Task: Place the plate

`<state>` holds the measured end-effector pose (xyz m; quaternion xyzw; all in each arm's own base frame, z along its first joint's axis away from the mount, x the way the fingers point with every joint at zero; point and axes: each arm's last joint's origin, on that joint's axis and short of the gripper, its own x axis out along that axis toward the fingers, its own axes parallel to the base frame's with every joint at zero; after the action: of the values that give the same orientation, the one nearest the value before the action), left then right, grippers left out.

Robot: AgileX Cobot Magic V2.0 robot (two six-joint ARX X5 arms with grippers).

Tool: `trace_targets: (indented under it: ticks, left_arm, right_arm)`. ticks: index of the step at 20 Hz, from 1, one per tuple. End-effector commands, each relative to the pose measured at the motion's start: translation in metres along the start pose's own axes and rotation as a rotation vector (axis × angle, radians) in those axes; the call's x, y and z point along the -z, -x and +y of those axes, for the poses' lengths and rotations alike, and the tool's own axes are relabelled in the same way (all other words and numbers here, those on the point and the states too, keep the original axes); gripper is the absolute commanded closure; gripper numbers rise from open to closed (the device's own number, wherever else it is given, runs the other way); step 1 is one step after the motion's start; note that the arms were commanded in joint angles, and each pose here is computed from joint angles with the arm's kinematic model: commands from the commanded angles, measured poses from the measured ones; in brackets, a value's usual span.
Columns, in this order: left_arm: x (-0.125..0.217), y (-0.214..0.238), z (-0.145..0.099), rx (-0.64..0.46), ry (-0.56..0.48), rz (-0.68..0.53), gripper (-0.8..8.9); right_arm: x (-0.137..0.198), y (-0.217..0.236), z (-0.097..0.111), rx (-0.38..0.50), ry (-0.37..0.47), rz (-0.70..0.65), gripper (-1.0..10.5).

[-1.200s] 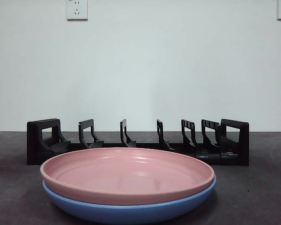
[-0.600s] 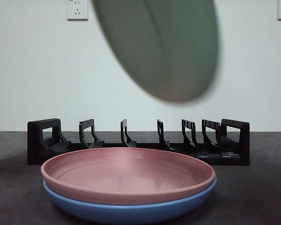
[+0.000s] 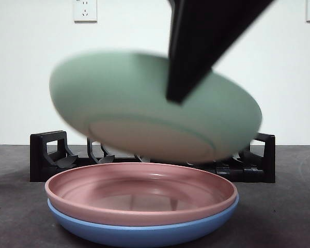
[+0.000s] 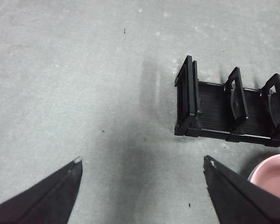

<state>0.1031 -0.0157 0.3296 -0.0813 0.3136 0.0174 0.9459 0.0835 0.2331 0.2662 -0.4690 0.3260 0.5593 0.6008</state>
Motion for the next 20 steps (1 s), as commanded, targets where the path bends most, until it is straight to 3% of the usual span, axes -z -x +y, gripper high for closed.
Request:
trace_targets:
  ticks: [1,16,20]
  left_arm:
    - [-0.003,0.002,-0.001,0.002,0.005,-0.015,4.08]
    - [-0.003,0.002,-0.001,0.002,0.005,-0.015,4.07]
    - [-0.003,0.002,-0.001,0.002,0.005,-0.015,4.07]
  right_arm:
    - [-0.007,-0.008,0.001,-0.017,0.056,0.031,9.4]
    - [-0.017,-0.06,-0.002,-0.057,0.106,0.148,9.3]
    - [-0.017,-0.06,-0.002,-0.056,0.084,0.145,8.3]
